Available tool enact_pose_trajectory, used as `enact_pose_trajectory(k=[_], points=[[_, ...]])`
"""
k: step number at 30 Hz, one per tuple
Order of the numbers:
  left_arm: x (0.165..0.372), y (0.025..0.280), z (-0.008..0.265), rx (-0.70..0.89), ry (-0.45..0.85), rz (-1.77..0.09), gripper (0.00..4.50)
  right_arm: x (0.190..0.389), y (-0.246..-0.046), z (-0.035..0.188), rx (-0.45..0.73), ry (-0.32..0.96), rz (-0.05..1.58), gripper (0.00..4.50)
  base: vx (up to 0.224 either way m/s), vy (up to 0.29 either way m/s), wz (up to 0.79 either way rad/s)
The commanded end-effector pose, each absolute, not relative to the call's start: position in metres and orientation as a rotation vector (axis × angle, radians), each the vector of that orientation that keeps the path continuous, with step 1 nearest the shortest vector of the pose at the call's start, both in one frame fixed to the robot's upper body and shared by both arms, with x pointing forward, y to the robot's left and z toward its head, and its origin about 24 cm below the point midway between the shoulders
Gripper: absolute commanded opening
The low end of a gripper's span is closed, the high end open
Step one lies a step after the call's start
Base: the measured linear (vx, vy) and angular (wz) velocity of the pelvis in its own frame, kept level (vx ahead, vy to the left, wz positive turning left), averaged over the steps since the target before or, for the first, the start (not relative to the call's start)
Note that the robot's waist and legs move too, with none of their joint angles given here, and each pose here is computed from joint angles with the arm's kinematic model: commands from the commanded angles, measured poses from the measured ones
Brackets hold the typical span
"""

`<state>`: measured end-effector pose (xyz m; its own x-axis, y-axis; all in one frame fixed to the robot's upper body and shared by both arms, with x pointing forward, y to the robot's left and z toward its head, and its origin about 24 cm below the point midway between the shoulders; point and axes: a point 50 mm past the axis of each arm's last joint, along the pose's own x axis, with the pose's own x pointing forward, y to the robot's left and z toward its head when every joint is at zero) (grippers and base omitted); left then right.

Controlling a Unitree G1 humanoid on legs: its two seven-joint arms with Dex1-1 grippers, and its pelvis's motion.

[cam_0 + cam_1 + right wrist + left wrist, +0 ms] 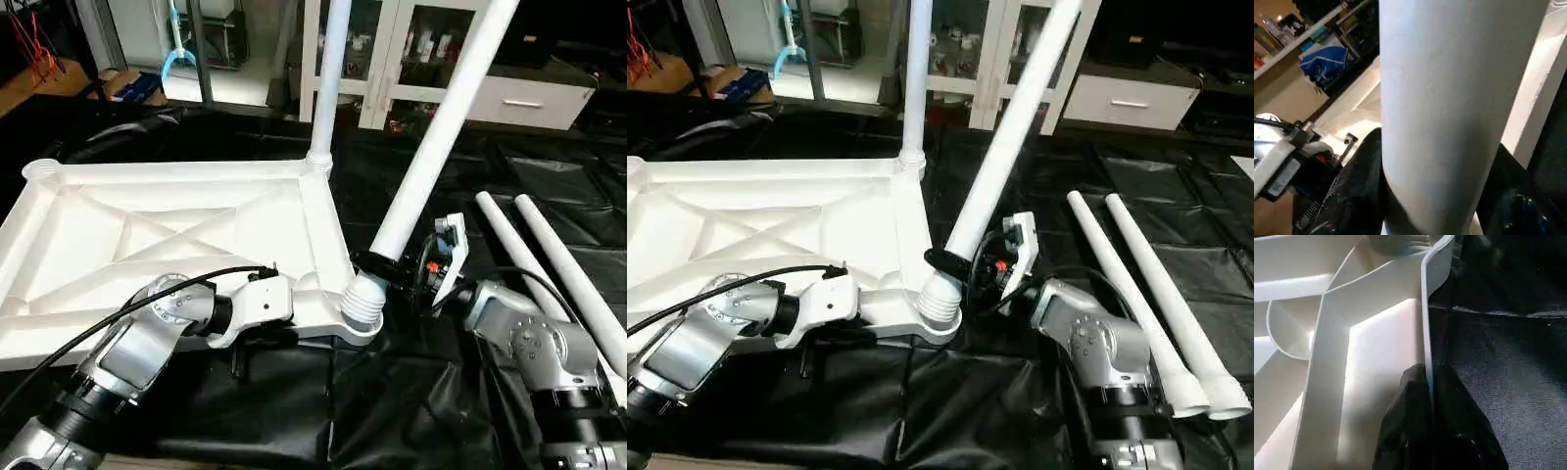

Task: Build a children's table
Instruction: Insert table leg to table base

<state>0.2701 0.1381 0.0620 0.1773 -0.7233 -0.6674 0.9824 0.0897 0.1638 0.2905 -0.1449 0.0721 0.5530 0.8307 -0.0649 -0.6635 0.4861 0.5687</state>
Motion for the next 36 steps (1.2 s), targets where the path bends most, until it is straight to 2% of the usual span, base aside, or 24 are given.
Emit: enact_pose_trajectory(k=[1,14,18,24,30,36], points=[[0.265,0.135,0.057,0.628,0.485,-1.384,0.06,0.291,-0.149,0.072,0.480,0.361,0.940,1.87,0.000,0.000,0.00],[0.260,0.135,0.056,0.621,0.500,-1.403,0.06,0.292,-0.152,0.060,0.354,0.419,0.937,1.87,0.000,0.000,0.00],[0.260,0.135,0.055,0.625,0.504,-1.407,0.06,0.294,-0.148,0.051,0.219,0.440,0.911,1.87,0.000,0.000,0.00],[0.259,0.135,0.055,0.624,0.505,-1.406,0.06,0.294,-0.146,0.045,0.135,0.434,0.890,1.87,0.000,0.000,0.00],[0.258,0.136,0.055,0.621,0.513,-1.406,0.06,0.287,-0.151,0.035,0.172,0.449,0.872,1.87,0.000,0.000,0.00],[0.258,0.135,0.055,0.618,0.512,-1.405,0.06,0.279,-0.162,0.022,0.249,0.437,0.783,1.87,0.000,0.000,0.00]])
